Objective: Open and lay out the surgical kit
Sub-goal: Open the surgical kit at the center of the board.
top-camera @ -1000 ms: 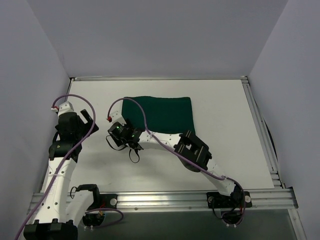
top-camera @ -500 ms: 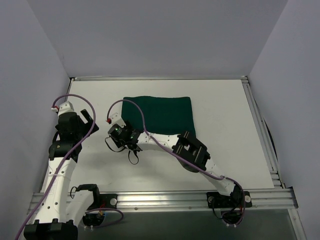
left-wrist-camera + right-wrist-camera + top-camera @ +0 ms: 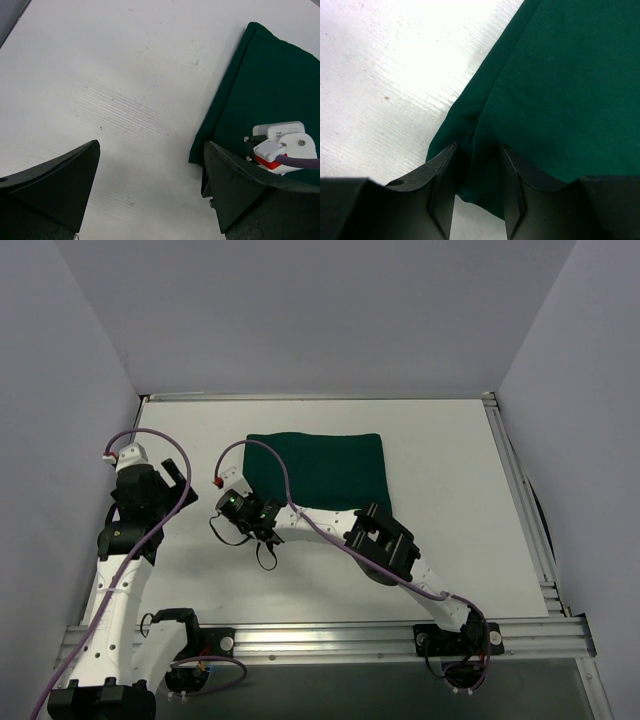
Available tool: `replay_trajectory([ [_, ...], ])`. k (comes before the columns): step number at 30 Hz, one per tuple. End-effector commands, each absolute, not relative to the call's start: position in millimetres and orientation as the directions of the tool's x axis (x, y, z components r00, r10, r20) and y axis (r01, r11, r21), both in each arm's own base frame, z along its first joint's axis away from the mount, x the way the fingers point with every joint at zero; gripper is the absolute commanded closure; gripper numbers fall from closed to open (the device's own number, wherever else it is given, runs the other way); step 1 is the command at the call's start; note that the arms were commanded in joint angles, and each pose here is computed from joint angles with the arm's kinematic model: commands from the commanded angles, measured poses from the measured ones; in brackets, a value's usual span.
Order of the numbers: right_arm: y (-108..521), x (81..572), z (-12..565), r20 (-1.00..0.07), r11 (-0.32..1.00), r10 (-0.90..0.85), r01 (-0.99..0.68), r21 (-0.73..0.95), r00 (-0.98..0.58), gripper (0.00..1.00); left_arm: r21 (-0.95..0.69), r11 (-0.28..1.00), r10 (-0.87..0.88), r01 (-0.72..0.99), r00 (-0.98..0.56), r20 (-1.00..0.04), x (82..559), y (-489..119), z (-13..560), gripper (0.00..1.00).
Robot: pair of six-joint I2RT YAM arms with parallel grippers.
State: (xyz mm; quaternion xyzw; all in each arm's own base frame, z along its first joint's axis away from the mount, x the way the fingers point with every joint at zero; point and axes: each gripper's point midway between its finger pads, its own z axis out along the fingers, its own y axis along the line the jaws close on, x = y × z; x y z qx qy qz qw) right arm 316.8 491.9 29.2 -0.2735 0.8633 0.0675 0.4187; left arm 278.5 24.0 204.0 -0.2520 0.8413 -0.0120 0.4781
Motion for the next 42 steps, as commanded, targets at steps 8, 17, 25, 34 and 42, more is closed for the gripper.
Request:
replay_trajectory([
  [8,471,326,32,-0.739,0.862,-0.42,-0.486,-0.144,-0.526,0.87,-0.272,0.876,-0.43,-0.398,-0.391,-0.814,281,26,211,0.06],
  [17,470,331,65,-0.768,0.866,-0.394,-0.483,-0.126,-0.506,1.0,-0.273,0.876,-0.431,-0.397,-0.392,-0.813,281,25,211,0.05],
  [25,447,347,111,-0.806,0.895,-0.356,-0.42,-0.149,-0.473,1.0,-0.275,0.876,-0.432,-0.396,-0.392,-0.812,281,25,211,0.06],
  [34,332,390,116,-0.8,0.955,-0.297,-0.166,-0.246,-0.521,1.0,-0.279,0.876,-0.432,-0.394,-0.382,-0.817,280,26,215,0.05],
  [42,118,424,123,-0.733,0.819,-0.255,0.263,-0.51,-0.63,1.0,-0.293,0.877,-0.435,-0.38,-0.373,-0.819,279,24,219,0.05],
])
